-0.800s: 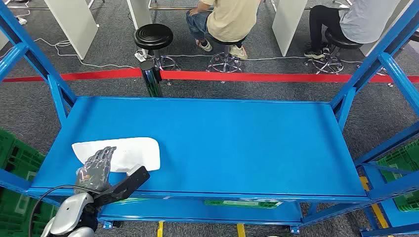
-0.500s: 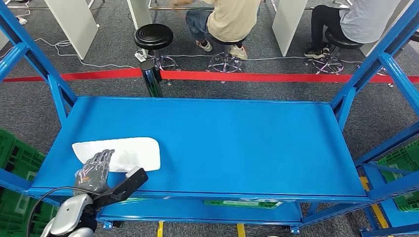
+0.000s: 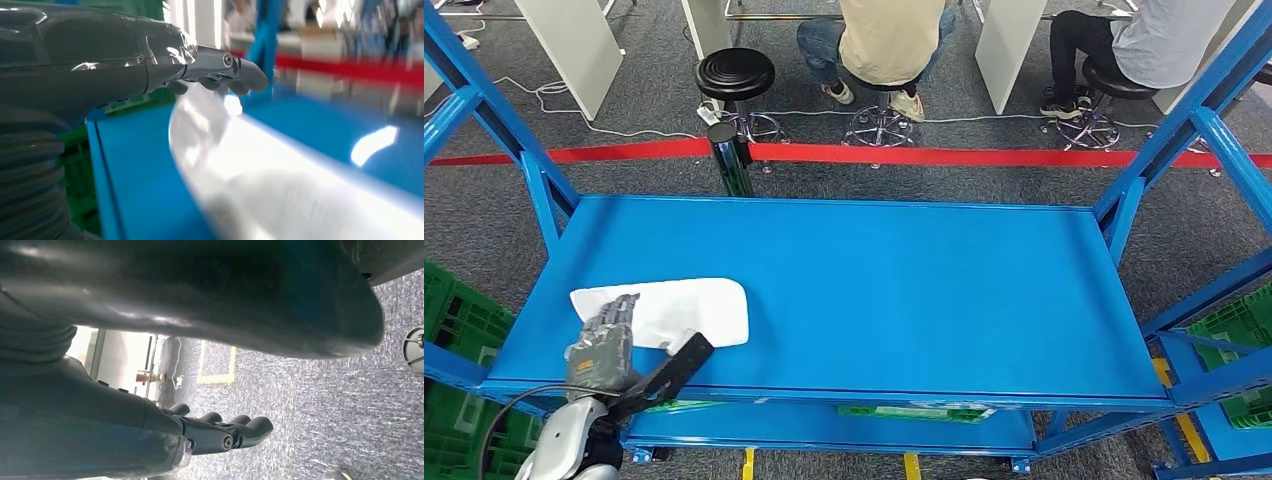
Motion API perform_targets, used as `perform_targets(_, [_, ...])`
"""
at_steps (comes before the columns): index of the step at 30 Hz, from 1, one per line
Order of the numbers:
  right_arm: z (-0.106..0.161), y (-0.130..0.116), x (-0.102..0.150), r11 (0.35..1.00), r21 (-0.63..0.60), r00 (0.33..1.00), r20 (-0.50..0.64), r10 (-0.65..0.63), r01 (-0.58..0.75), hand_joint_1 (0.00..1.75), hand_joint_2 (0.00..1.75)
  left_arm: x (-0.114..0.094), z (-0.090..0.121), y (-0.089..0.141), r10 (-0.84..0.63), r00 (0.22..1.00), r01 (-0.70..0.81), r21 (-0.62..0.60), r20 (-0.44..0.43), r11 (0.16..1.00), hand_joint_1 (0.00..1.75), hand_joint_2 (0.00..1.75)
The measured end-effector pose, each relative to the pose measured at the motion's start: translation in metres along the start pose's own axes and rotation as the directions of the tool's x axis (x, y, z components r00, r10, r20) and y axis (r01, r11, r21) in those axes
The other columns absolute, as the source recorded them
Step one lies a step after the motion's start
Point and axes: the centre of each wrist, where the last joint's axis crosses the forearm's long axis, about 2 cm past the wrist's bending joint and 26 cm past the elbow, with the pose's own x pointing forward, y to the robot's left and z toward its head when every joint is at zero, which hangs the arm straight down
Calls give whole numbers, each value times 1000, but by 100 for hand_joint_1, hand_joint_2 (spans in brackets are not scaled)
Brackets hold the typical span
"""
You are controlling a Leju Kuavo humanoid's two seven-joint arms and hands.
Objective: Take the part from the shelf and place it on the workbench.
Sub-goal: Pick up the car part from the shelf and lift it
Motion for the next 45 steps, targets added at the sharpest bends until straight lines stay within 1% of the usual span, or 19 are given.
perform_targets(3, [0,0,0,1000,-3,1000,0,0,0,0,0,-1,1,1,90,996,-91,135,8,987,0,175])
perform_targets(5, [0,1,0,1000,-3,1000,0,-1,1,0,0,-1,2,1,128,992,-128,180,14,975,0,175])
perform_targets(12, [0,2,0,1000,3,1000,-6,2,-2,0,0,-3,5,-7,206,978,-204,207,14,957,0,175])
perform_targets(16, [0,1,0,1000,3,1000,-9,4,-4,0,0,-9,6,-10,212,977,-208,208,2,956,0,175])
perform_targets(20, [0,1,0,1000,2,1000,-8,7,-7,0,0,-15,4,-13,173,985,-167,164,-21,972,0,175])
perform_targets(22, [0,1,0,1000,2,1000,-8,8,-8,0,0,-18,2,-16,141,989,-136,115,-38,984,0,175])
perform_targets(25, [0,0,0,1000,4,1000,-7,13,-13,0,0,-22,0,-21,64,996,-65,-17,-70,998,0,175])
perform_targets(28, [0,0,0,1000,9,1000,-7,24,-24,0,0,-25,-5,-24,-25,996,14,-142,-82,990,0,175])
perform_targets(32, [0,0,1,999,17,999,-12,35,-35,0,0,-25,-18,-19,-140,986,113,-267,-85,957,0,175])
perform_targets(34, [0,0,1,999,18,999,-11,43,-42,0,0,-24,-24,-16,-176,980,140,-312,-90,940,0,175])
perform_targets(37, [0,1,1,998,18,999,-8,53,-52,0,0,-25,-29,-15,-189,976,143,-340,-105,930,0,175])
perform_targets(40, [0,1,1,998,18,998,-7,58,-58,0,0,-26,-31,-15,-174,976,121,-338,-129,933,0,175])
perform_targets(45, [0,0,1,998,14,998,-5,63,-63,0,0,-28,-31,-20,-103,980,56,-264,-170,963,0,175])
